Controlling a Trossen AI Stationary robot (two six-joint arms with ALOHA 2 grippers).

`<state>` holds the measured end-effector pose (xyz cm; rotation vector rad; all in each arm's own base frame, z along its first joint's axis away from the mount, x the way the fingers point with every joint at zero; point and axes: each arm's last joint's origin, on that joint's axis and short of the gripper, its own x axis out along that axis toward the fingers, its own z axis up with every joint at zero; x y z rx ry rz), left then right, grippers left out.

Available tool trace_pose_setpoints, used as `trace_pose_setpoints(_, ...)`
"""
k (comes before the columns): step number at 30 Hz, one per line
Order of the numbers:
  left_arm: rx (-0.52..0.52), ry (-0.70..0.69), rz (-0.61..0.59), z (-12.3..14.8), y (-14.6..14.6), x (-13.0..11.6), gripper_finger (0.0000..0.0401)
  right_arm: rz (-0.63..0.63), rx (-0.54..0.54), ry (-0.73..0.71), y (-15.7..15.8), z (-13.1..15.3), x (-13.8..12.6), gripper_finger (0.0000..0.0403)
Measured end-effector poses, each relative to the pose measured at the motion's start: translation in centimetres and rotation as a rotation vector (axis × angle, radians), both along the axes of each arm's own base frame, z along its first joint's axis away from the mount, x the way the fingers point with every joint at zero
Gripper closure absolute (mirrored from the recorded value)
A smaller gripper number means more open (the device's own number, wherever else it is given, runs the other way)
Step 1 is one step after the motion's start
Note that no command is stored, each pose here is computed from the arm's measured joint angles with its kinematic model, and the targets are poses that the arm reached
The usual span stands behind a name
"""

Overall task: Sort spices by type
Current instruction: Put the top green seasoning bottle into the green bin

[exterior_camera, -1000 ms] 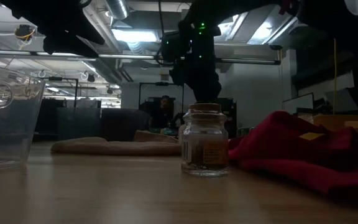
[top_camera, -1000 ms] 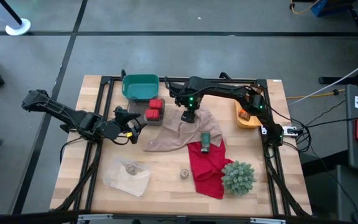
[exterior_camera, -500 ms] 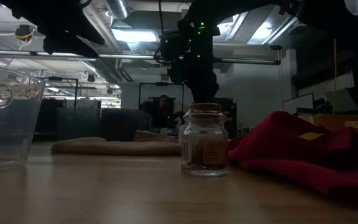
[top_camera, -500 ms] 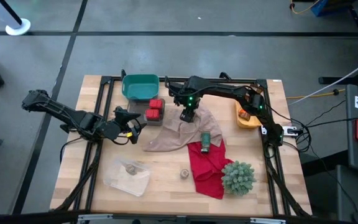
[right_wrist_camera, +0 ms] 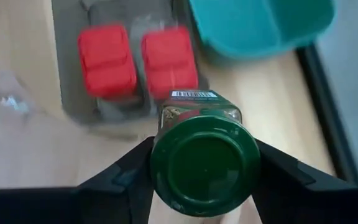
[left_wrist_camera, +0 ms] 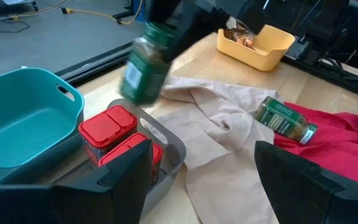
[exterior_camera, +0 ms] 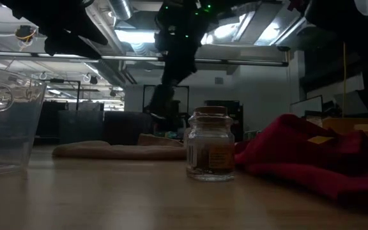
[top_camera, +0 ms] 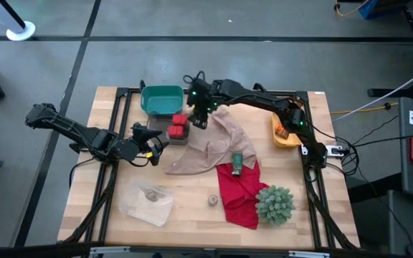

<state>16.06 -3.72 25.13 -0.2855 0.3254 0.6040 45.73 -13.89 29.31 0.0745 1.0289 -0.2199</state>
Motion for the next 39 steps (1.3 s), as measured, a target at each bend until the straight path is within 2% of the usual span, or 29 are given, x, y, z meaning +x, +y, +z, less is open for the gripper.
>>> trace_pose_setpoints(8, -0.019, -0.012, 0.009, 0.0, 0.0, 0.0, 0.0136, 0.053, -0.136, -0.076, -0.5, 0.6, 0.8, 0.0195)
trace_pose_setpoints(15, -0.022, -0.015, 0.011, 0.0, 0.0, 0.0, 0.0136, 0.127, -0.268, -0.248, -2.0, 2.0, 1.9, 0.0195)
trace_pose_setpoints(19, -0.024, -0.017, 0.012, 0.0, 0.0, 0.0, 0.0136, 0.162, -0.326, -0.283, -3.2, 1.8, 2.2, 0.0195)
trace_pose_setpoints(29, -0.043, -0.034, 0.022, 0.0, 0.0, 0.0, 0.0136, 0.184, -0.244, -0.254, -6.5, -2.8, 3.0, 0.0195)
trace_pose_setpoints(33, -0.043, -0.034, 0.029, 0.0, 0.1, 0.1, 0.0136, 0.199, -0.206, -0.225, -6.8, -4.8, 3.5, 0.0195)
trace_pose_setpoints(39, -0.041, -0.032, 0.048, 0.0, 0.4, 0.1, 0.0136, 0.218, -0.181, -0.211, -6.7, -6.2, 3.9, 0.0187)
